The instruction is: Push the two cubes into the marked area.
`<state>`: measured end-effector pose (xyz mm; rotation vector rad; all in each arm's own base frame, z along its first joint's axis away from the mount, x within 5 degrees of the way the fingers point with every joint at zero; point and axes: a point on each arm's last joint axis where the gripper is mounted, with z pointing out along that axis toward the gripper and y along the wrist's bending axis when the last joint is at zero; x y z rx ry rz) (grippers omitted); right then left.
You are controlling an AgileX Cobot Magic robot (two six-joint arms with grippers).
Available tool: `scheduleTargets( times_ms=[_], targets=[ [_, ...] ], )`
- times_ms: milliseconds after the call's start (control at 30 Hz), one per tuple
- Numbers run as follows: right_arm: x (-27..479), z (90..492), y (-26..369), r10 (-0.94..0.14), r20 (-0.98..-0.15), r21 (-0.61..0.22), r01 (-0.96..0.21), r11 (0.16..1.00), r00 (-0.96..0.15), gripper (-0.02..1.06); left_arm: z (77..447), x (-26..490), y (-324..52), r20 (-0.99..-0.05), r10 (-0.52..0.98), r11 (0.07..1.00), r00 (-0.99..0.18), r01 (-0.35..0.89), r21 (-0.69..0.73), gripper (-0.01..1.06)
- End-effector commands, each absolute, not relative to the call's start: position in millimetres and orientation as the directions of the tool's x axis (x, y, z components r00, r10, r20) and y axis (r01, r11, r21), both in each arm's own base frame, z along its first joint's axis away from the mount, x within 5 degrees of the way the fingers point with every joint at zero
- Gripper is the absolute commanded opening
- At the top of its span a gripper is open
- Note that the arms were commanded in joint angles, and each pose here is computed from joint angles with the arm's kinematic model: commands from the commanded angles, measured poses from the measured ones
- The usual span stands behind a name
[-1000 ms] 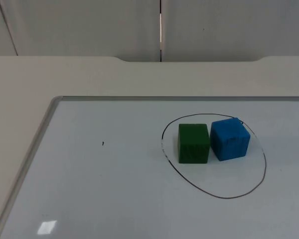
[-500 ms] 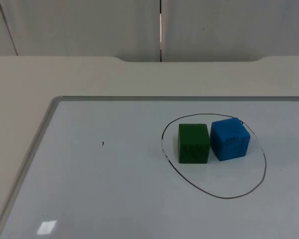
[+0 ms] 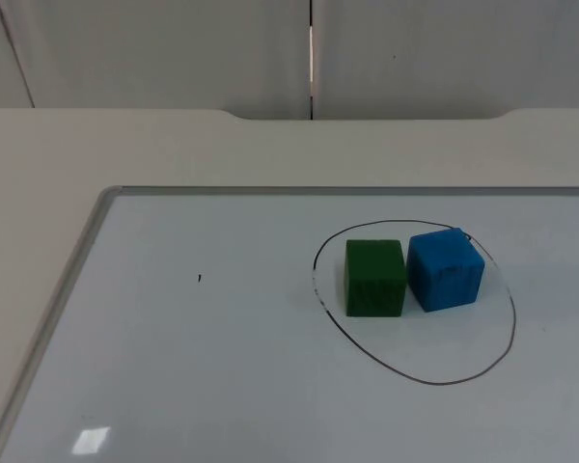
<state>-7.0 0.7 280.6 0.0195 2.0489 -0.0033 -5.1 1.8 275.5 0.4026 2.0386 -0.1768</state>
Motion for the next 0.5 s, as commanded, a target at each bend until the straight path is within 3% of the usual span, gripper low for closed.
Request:
scheduleTargets(
  times_ms=[0,467],
  targets=[
    [-7.4,280.1,0.7,-0.002,-0.889,-0.008,0.012,1.0,-0.458,1.05,275.1,-4.6,2.5,-0.88,0.196,0.945,-0.433,0.323,0.052,1.05],
    [-7.4,280.1,0.7,-0.002,-0.889,-0.008,0.012,1.0,-0.458,1.05,275.2,-5.1,1.1,-0.881,0.059,0.998,-0.47,0.029,0.052,1.05]
  ],
)
